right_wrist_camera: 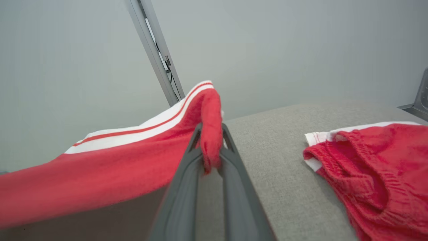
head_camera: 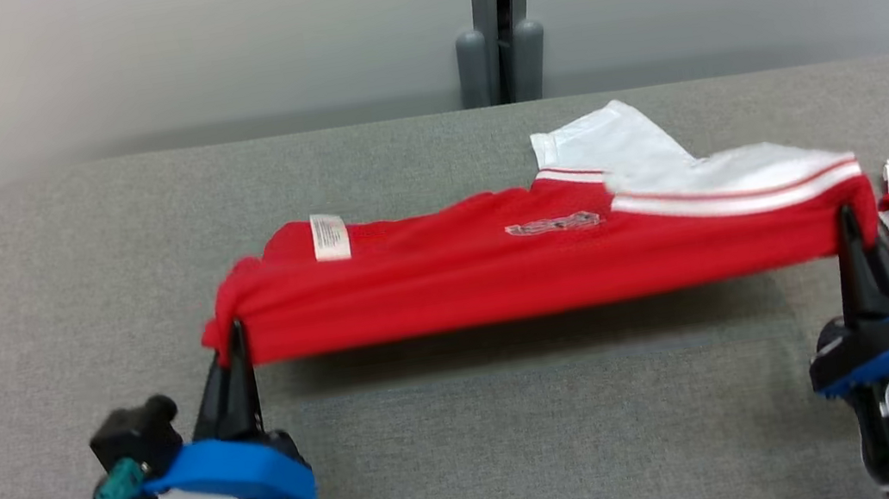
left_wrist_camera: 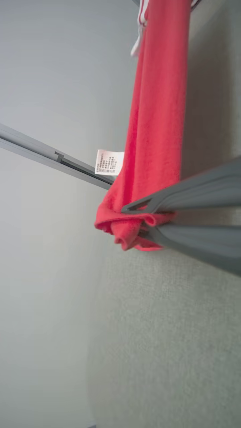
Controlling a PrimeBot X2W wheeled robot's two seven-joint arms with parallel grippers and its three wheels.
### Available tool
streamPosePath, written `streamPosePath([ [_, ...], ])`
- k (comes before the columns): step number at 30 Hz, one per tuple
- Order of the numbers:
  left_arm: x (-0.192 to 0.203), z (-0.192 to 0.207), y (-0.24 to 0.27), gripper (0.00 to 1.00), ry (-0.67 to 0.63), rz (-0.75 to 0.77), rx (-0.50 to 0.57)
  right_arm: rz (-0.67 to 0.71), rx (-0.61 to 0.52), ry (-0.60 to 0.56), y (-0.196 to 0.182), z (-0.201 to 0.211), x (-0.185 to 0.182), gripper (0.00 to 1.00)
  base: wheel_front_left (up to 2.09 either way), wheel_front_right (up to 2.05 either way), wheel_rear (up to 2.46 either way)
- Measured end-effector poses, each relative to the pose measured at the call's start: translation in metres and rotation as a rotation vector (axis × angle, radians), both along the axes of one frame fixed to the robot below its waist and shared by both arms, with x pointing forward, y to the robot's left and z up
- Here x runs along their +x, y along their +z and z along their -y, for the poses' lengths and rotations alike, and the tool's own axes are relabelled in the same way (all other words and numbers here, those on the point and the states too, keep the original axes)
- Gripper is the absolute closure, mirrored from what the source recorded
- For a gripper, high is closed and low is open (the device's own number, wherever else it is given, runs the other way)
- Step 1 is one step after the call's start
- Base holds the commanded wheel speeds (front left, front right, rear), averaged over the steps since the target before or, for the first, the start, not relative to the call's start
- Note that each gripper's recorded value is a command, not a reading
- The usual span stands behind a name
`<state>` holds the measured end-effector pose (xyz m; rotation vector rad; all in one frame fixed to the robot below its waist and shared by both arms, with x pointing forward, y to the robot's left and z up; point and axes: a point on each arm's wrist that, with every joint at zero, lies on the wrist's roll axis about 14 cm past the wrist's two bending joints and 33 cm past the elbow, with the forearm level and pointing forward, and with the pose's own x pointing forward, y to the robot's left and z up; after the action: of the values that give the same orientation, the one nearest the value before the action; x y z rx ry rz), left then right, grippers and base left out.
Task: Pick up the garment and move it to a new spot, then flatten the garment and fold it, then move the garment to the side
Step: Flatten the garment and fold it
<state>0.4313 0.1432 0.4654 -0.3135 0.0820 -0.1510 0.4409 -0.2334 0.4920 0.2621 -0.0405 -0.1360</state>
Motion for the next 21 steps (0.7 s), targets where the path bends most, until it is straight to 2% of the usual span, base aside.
streamPosePath([
  [10,-0.126,-0.003,-0.113,1.00,0.046,-0.379,-0.022,-0.330,0.038,0.003,-0.107,-0.004,-0.113,1.00,0.00,0.00,0.00],
  [11,-0.134,-0.003,-0.118,0.97,0.053,-0.400,-0.030,-0.349,0.038,0.004,-0.112,-0.005,-0.119,1.00,0.00,0.00,0.00],
  [12,-0.135,-0.003,-0.119,0.28,0.060,-0.403,-0.043,-0.361,0.038,0.005,-0.116,-0.005,-0.122,0.70,0.00,0.00,0.00],
  [13,-0.134,-0.003,-0.118,0.00,0.066,-0.401,-0.055,-0.367,0.037,0.006,-0.117,-0.006,-0.122,0.17,0.00,0.00,0.00],
  [14,-0.134,-0.003,-0.118,0.00,0.066,-0.399,-0.056,-0.368,0.034,0.008,-0.117,-0.006,-0.121,0.00,0.00,0.00,0.00],
  [18,-0.121,-0.011,-0.107,0.00,0.083,-0.353,-0.044,-0.328,0.000,0.011,-0.106,-0.003,-0.103,0.00,0.00,0.00,0.00],
  [21,-0.090,-0.020,-0.085,0.00,0.094,-0.263,-0.021,-0.278,-0.025,0.018,-0.091,-0.002,-0.080,0.00,0.00,0.00,0.00],
])
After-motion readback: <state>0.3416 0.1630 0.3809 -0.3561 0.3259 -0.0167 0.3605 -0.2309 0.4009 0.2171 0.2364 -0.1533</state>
